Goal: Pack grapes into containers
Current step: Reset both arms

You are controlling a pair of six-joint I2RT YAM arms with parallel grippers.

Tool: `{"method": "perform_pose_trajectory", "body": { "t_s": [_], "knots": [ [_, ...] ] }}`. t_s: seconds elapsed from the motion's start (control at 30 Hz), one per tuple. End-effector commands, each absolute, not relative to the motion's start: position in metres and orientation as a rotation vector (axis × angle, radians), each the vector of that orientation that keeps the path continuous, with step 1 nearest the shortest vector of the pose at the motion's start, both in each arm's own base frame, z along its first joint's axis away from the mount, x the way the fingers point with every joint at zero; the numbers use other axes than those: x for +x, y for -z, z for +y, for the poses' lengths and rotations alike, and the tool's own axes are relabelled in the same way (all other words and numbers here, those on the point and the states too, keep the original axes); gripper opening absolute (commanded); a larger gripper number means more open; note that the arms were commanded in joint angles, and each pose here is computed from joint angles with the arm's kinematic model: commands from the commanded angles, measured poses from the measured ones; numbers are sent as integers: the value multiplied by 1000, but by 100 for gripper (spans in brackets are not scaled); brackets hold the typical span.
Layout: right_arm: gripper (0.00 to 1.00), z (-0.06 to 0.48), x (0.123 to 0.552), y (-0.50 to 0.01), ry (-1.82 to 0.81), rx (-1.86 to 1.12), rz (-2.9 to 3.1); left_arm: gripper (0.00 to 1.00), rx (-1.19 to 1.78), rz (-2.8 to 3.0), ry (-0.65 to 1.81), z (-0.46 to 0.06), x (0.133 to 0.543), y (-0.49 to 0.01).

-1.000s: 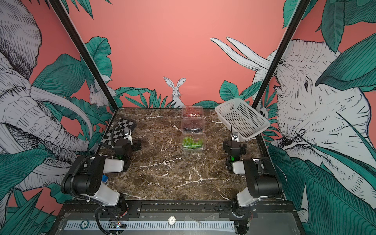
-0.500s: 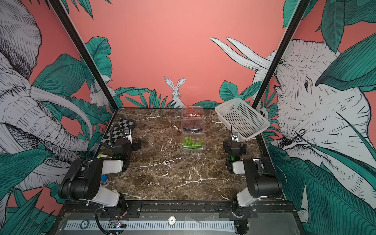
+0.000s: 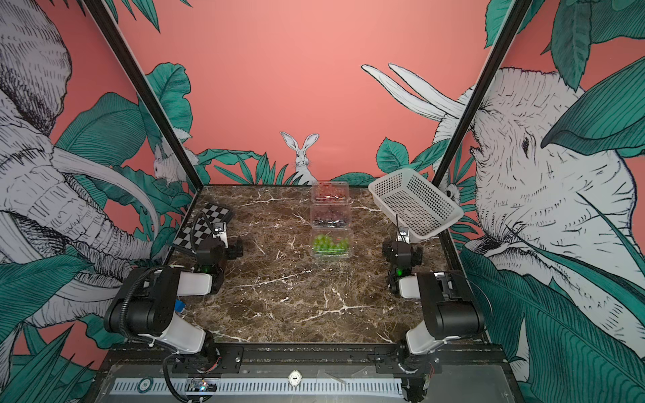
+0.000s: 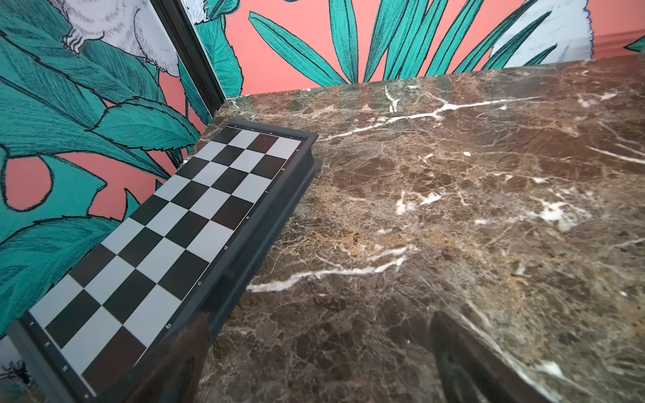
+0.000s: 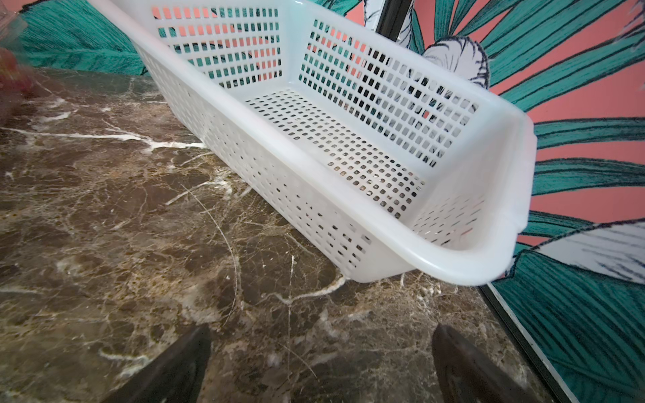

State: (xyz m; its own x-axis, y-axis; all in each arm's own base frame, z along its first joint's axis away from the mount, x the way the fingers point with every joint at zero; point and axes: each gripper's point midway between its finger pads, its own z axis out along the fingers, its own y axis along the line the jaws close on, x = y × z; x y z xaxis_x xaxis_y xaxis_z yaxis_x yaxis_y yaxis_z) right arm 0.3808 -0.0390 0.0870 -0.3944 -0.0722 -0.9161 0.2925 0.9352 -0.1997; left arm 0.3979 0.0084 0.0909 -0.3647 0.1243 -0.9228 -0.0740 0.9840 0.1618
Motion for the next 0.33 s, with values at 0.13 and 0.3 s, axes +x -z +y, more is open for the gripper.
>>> {"method": "perform_pose_trajectory", "body": {
  "t_s": [0.13,0.3],
  "knots": [
    [98,-40,384,-98,388,180,1903,99,45,1905,-210,6,399,-98],
    [98,-40,384,-98,386,178,1903,100,51,1906,-216,5,399,-97]
  ]
}}
